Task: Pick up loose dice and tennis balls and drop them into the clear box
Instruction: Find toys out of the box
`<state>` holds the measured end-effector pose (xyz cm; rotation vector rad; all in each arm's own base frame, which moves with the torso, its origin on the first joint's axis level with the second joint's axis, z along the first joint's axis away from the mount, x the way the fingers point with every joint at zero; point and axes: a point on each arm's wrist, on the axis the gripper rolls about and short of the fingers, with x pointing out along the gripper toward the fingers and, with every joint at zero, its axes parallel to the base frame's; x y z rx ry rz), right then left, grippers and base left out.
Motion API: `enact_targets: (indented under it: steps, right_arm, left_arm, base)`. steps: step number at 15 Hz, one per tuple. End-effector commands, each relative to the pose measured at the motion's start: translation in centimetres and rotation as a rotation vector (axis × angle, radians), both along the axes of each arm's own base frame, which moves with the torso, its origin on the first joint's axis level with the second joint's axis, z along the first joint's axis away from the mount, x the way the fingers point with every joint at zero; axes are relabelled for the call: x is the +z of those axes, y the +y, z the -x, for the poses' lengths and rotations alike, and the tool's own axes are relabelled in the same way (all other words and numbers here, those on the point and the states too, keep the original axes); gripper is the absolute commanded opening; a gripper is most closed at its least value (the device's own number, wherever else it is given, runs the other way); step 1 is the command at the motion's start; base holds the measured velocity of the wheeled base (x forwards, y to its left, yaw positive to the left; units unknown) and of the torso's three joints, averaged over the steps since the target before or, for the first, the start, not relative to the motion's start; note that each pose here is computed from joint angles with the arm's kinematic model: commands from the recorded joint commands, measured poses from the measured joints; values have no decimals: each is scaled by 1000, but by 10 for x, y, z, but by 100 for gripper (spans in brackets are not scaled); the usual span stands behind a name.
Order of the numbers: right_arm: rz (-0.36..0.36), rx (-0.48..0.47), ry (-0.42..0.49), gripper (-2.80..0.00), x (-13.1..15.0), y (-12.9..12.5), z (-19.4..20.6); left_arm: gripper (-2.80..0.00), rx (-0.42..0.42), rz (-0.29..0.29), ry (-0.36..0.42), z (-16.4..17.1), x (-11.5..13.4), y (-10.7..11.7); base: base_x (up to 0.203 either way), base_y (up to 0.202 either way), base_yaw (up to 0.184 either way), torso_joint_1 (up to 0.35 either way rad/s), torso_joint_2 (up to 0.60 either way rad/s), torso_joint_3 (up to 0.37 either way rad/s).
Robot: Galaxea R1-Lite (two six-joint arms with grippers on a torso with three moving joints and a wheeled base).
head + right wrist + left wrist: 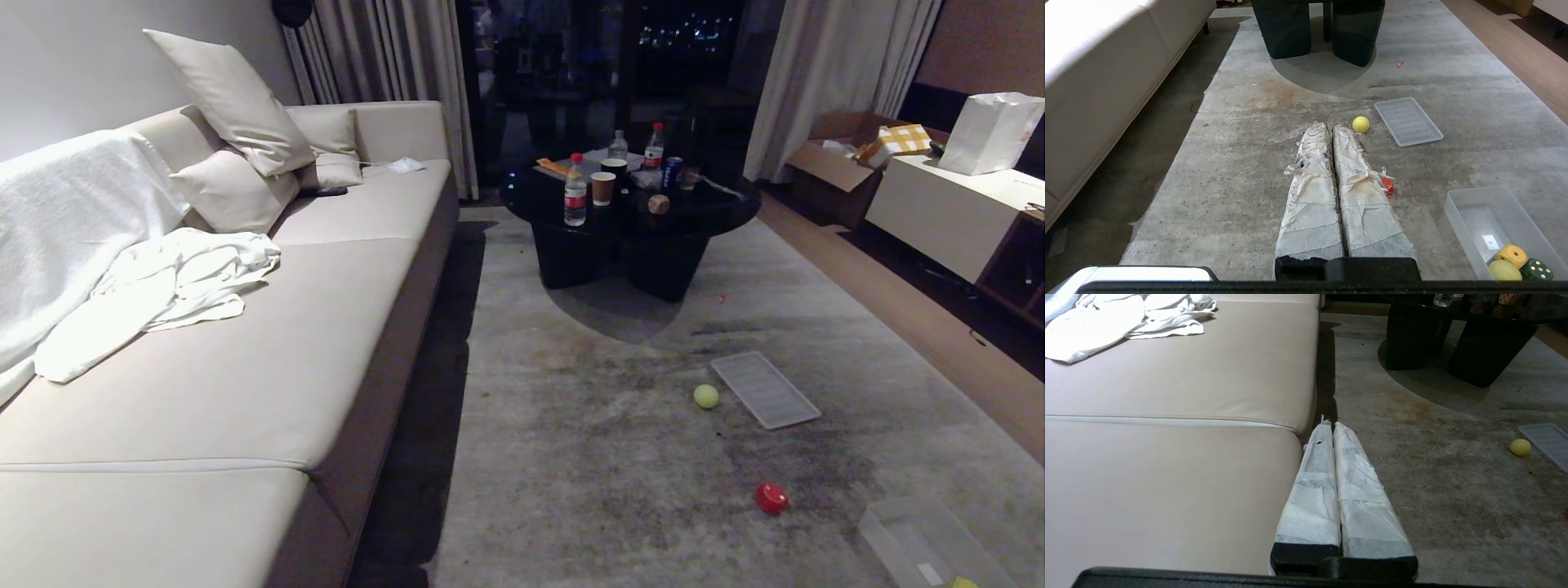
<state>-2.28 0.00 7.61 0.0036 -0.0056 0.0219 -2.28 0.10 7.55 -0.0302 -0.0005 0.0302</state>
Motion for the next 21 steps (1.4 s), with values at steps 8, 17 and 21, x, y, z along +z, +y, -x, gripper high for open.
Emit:
enact_targets:
  steps: [8,17,21]
  right_arm:
    - [1,1,3,-280,0,0,0]
    - [1,1,4,-280,-1,0,0]
    - [0,0,4,-280,-1,0,0]
  left_arm:
    - [-280,0,0,3,0,0,0]
    - [-280,0,0,3,0,0,0]
    - [-280,0,0,3,0,0,0]
  base:
    - [0,0,0,0,0,0]
    - [0,0,0,0,0,0]
    - [0,0,0,0,0,0]
